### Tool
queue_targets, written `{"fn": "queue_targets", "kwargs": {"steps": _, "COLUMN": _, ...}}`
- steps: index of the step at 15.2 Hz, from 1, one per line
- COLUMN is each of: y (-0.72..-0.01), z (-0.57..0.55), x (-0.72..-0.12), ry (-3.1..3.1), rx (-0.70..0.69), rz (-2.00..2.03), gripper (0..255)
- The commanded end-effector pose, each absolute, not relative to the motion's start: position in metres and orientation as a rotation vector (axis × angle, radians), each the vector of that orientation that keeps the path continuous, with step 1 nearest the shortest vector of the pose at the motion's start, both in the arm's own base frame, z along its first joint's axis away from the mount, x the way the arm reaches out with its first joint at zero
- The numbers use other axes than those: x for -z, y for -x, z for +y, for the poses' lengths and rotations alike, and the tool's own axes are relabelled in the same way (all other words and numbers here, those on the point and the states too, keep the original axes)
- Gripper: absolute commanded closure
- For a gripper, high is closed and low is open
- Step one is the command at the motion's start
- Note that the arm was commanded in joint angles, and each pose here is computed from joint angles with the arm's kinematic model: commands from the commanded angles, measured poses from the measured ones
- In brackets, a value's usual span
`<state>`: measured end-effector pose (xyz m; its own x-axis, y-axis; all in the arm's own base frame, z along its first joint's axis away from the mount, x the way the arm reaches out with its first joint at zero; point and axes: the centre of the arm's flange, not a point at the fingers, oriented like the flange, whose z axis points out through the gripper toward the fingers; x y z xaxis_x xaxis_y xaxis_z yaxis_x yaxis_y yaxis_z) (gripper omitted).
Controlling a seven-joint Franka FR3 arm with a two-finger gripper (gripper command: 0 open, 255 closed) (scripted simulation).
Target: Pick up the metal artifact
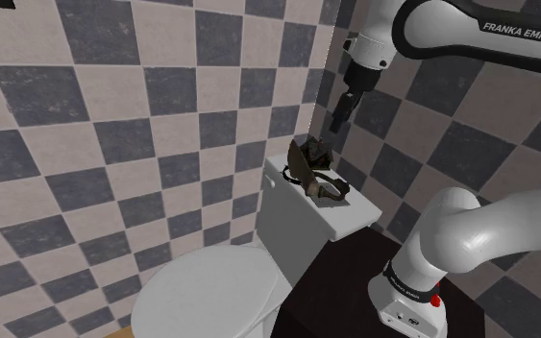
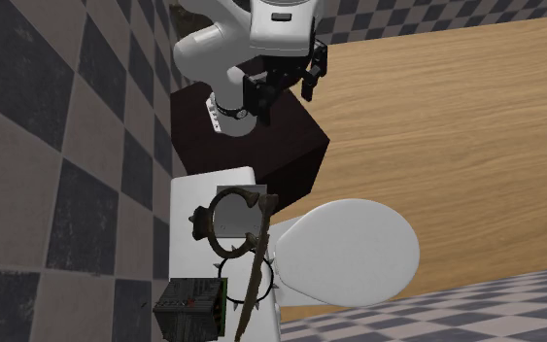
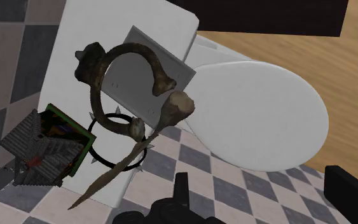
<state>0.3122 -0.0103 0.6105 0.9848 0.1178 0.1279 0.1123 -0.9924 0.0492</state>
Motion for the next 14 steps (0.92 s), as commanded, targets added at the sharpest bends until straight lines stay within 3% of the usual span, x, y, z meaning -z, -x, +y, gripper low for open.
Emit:
{"fn": "queue_targets", "kwargs": {"steps": 1, "y": -0.312, "z": -0.010, "x": -0.610, "ry": -3.088, "rx": -0.203, "rz": 0.179, "gripper": 0}}
{"fn": "queue_targets", "kwargs": {"steps": 14, "y": -0.338, "z": -0.128, "x": -0.483, "ry": -3.120, "rx": -0.226, "rz": 0.218, "gripper": 0}}
